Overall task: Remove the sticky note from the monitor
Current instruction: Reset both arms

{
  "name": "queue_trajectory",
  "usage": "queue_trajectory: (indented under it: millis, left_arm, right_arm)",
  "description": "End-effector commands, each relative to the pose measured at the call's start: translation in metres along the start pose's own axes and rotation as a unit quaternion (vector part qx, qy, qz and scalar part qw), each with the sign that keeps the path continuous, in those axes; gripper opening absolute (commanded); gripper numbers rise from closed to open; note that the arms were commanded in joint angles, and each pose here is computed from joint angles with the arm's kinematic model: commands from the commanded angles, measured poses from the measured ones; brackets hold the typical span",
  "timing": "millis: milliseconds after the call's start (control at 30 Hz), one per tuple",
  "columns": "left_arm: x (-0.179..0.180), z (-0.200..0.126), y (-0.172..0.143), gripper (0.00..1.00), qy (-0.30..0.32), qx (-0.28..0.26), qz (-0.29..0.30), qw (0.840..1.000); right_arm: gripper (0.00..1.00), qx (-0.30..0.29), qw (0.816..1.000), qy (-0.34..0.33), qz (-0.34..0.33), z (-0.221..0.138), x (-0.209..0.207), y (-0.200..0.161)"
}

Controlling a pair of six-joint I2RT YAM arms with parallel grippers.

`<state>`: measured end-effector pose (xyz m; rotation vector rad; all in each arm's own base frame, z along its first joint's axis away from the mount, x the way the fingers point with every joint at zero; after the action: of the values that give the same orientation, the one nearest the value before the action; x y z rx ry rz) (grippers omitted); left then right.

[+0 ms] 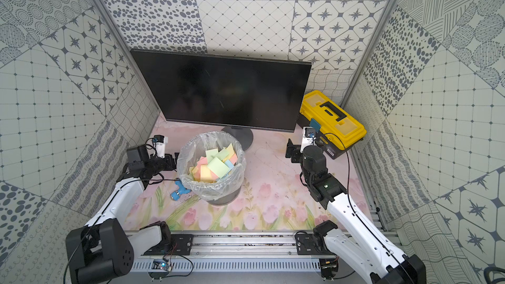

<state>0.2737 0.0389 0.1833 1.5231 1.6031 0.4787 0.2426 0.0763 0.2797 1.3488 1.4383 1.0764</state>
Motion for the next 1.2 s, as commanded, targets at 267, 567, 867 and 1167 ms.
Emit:
queue_trajectory:
  millis: [267, 567, 867, 1167]
  left_arm:
    - [-0.023, 0.035, 0.0, 0.99, -0.043, -0.061, 0.043, 0.996]
    - [-0.027, 0.067, -0.01, 0.99, -0.042, -0.051, 0.062, 0.996]
    - [-0.027, 0.083, -0.014, 0.99, -0.03, -0.05, 0.054, 0.997]
    - [-0.031, 0.094, -0.024, 0.99, 0.007, -0.089, 0.075, 0.993]
  right_arm:
    - [0.97, -0.034, 0.999, 0.027, -0.01, 0.009, 0.002, 0.002]
    - [0.97, -0.034, 0.998, 0.039, -0.02, 0.018, 0.003, -0.008]
    - [0.97, -0.035, 0.998, 0.047, -0.021, 0.026, 0.003, -0.015]
    - [0.97, -0.027, 0.999, 0.036, -0.028, 0.034, -0.001, -0.022]
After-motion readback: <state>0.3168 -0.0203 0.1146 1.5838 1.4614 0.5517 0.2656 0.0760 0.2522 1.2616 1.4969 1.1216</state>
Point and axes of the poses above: each gripper's point midway between its finger pads, its own z axis out along the fingers, its own x axis along the line the jaws close on, y = z × x, the point moved 8 cm from there along -z, back along the fingers, and after that the axes turned 4 degrees about -z, right-handed, at the moved point
